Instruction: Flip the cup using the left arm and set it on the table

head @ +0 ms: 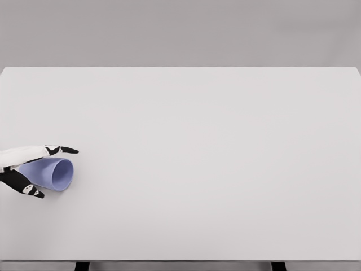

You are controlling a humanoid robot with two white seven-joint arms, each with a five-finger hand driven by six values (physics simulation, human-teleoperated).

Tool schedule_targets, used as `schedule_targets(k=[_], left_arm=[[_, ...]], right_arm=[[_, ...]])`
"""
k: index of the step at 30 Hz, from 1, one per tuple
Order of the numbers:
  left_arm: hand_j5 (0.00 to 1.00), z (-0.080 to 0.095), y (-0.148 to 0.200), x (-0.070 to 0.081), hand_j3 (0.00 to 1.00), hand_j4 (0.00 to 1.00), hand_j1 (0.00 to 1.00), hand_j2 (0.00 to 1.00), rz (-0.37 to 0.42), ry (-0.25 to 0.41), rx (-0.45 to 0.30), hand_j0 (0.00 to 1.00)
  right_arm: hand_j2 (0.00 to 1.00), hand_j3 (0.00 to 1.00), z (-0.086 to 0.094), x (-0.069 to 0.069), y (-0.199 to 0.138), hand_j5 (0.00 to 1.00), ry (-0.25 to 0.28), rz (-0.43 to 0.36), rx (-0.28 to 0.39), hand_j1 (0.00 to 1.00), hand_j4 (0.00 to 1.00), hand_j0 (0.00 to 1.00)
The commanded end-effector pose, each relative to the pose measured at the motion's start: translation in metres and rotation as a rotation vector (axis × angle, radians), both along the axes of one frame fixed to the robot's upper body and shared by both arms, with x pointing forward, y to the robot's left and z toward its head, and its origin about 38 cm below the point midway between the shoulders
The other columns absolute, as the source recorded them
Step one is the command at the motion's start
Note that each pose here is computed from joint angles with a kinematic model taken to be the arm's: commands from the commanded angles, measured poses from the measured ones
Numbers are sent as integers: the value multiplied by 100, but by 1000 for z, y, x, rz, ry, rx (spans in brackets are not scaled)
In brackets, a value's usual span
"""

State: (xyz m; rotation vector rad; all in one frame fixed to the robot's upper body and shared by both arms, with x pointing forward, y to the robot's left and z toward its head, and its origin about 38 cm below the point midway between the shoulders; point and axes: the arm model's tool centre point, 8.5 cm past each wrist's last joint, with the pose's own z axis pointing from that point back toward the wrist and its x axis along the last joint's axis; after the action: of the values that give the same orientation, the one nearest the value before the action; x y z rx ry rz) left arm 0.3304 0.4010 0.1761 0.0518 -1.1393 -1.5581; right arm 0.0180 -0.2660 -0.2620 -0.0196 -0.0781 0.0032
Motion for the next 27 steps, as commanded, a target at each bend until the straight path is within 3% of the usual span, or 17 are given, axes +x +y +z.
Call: schedule_targets(k=[1,19,27], left_arm=[[100,-1,0,1,100,100,100,100,6,2,-7,100],[100,-6,-4,0,100,100,100,100,-11,-4,16,100],[86,-13,-7,-1,86,86,86,86,-25,-1,37,86]], right_arm=[[100,100,0,0,0,100,0,0,1,100,100,100],[100,100,0,0,0,100,0,0,-1,100,100,100],[100,100,0,0,0,100,0,0,-1,100,100,100]])
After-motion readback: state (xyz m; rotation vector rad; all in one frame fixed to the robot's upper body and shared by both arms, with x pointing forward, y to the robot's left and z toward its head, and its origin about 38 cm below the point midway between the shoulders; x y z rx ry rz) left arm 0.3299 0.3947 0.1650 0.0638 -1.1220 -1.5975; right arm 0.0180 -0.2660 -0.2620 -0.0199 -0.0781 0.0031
